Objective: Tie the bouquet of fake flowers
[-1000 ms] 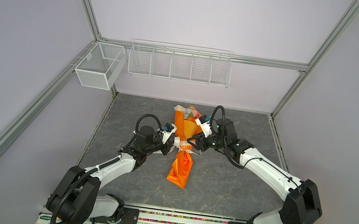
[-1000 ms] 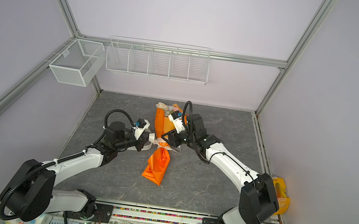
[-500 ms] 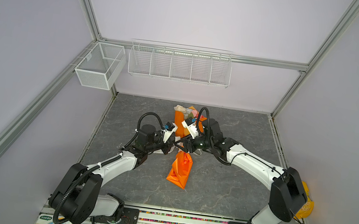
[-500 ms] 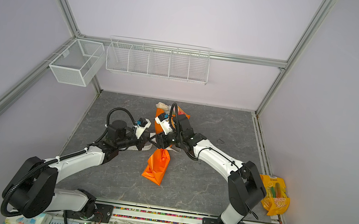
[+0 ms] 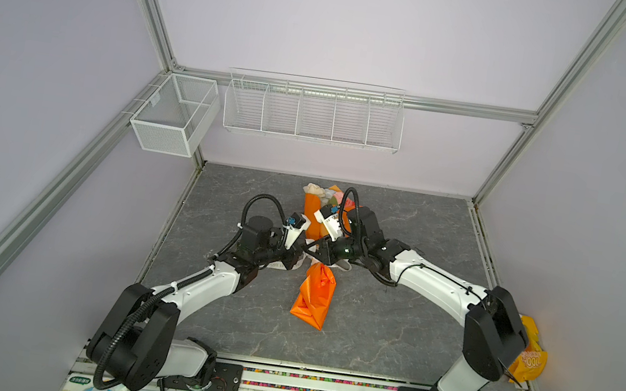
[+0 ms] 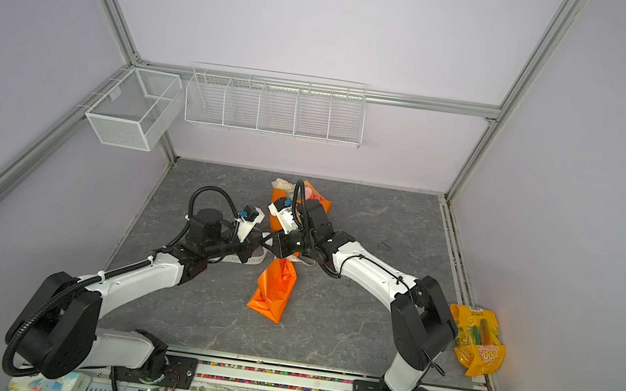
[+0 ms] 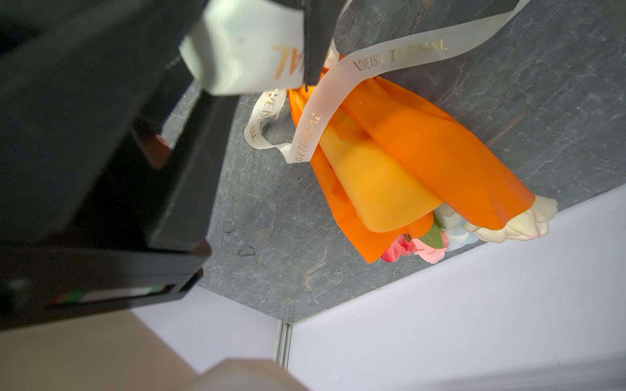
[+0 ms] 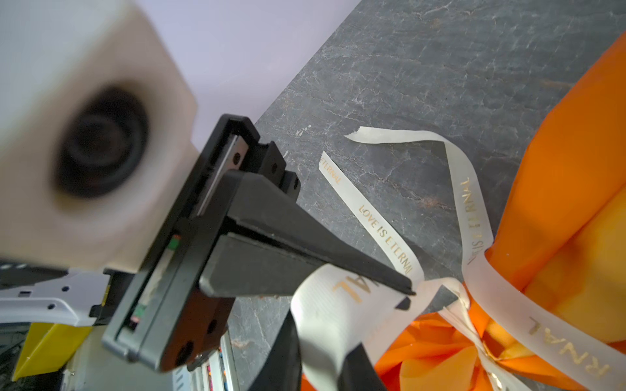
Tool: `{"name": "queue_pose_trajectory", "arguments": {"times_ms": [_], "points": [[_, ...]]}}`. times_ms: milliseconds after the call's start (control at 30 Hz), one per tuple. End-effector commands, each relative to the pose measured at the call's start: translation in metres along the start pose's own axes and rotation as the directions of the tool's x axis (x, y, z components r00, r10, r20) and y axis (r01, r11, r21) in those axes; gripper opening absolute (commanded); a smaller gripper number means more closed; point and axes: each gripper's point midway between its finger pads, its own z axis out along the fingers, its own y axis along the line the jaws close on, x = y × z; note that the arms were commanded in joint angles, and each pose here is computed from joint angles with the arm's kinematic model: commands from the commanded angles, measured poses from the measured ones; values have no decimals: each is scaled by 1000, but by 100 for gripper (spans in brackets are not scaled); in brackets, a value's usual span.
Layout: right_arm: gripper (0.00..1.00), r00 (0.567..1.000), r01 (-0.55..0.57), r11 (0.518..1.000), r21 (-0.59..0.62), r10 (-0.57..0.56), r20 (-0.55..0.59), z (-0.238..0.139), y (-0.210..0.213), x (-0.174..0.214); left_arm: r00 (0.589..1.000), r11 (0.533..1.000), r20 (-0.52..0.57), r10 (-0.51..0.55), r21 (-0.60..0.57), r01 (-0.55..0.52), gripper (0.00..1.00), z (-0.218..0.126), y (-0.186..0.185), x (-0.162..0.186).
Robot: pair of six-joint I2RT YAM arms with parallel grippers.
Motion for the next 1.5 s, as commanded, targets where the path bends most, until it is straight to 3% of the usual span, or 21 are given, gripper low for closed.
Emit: {"name": "queue_pose_trajectory", "arguments": {"times_ms": [0,33,133,233,367,433,500,633,733,900,1000,1167,1300,1400,1467], "points": [[8,1000,16,1000,12,-16,19,-6,3,-6,1000,998,-9,-14,-55,14,25,-1,9,-8],[7,1000,9,1000,20,-9,15,-5,0,-4,998,993,-20,-63,-102,61,36,-3,17,-8],[7,1000,-12,999,52,12,10,-2,-10,3,973,951,-46,-224,-229,208,49,-14,36,-2],[7,1000,-18,997,69,16,16,0,-15,4,924,905,-72,-376,-241,349,59,-21,43,11],[7,1000,-21,998,65,20,15,1,-16,3,745,726,-55,-665,-284,627,64,-26,70,35],[7,1000,-19,997,69,18,18,1,-17,3,705,704,-93,-703,-226,673,67,-19,69,38],[7,1000,-14,998,67,13,17,0,-15,2,619,607,-88,-781,-342,717,68,-14,88,55],[7,1000,-4,998,68,3,23,-2,-14,-1,486,481,-149,-861,-550,683,65,-7,119,80],[7,1000,-3,997,73,1,29,-4,-13,-3,380,375,-127,-916,-608,700,65,5,132,89],[7,1000,5,996,92,-7,28,-5,-16,-2,308,243,-35,-951,-702,670,68,11,155,103],[7,1000,6,996,90,-8,27,-4,-16,-2,237,140,24,-971,-747,650,69,13,162,118],[7,1000,5,996,92,-8,28,-3,-18,-2,220,42,101,-970,-825,564,71,12,168,128],[7,1000,7,996,94,-9,29,-1,-19,-2,164,-23,142,-976,-820,572,72,24,169,132],[7,1000,11,996,93,-13,26,0,-19,-2,173,-27,152,-973,-821,571,73,33,172,125],[7,1000,12,996,93,-14,24,0,-19,-2,157,-68,182,-971,-833,549,74,32,171,126]]}}
